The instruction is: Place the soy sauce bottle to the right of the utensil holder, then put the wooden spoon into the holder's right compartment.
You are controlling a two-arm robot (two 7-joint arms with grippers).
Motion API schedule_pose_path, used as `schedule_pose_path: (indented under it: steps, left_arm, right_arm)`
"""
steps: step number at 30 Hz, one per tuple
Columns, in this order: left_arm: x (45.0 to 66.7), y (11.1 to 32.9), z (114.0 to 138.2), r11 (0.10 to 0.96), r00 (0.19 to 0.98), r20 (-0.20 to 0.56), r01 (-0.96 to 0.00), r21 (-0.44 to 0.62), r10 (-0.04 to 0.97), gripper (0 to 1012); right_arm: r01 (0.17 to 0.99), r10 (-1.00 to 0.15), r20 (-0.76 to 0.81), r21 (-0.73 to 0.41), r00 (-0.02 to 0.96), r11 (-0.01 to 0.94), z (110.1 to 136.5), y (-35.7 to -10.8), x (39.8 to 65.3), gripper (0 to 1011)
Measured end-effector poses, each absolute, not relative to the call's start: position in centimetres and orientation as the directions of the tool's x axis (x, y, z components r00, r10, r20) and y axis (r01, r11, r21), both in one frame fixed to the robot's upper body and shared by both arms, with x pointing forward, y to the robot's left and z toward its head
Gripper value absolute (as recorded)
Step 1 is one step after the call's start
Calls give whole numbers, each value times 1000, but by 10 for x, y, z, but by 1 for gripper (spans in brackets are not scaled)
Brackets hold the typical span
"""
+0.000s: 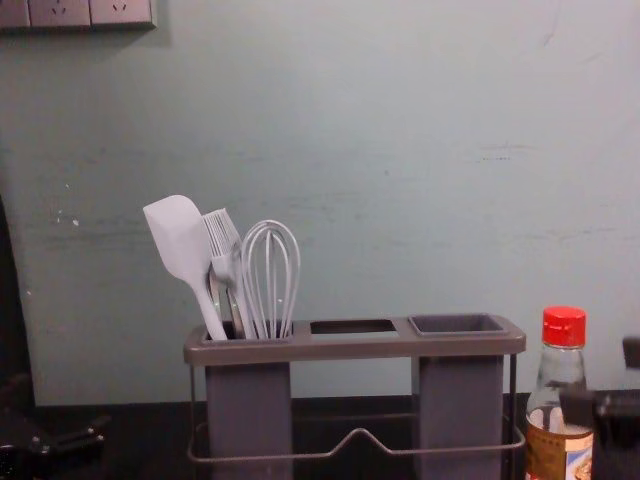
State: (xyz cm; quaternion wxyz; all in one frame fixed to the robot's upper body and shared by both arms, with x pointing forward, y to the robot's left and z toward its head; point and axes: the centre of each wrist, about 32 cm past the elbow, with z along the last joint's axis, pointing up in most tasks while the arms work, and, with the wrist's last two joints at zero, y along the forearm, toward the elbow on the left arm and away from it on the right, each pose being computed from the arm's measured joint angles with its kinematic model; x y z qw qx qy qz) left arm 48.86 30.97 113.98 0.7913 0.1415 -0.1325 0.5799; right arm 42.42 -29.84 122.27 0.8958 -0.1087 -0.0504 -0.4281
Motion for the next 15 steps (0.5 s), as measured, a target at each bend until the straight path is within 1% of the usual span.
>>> schedule_pose_path:
  steps: [6, 15]
  left_arm:
    - [489, 310, 1140, 287, 292, 374, -955, 70, 880, 1005]
    - [489, 310, 1140, 287, 292, 374, -955, 70, 880, 1005]
  right_arm:
    - [724, -700, 188, -232, 689, 650, 1225, -294, 416, 1002]
    - [681, -663, 178, -311, 727, 663, 1223, -281, 427, 1000]
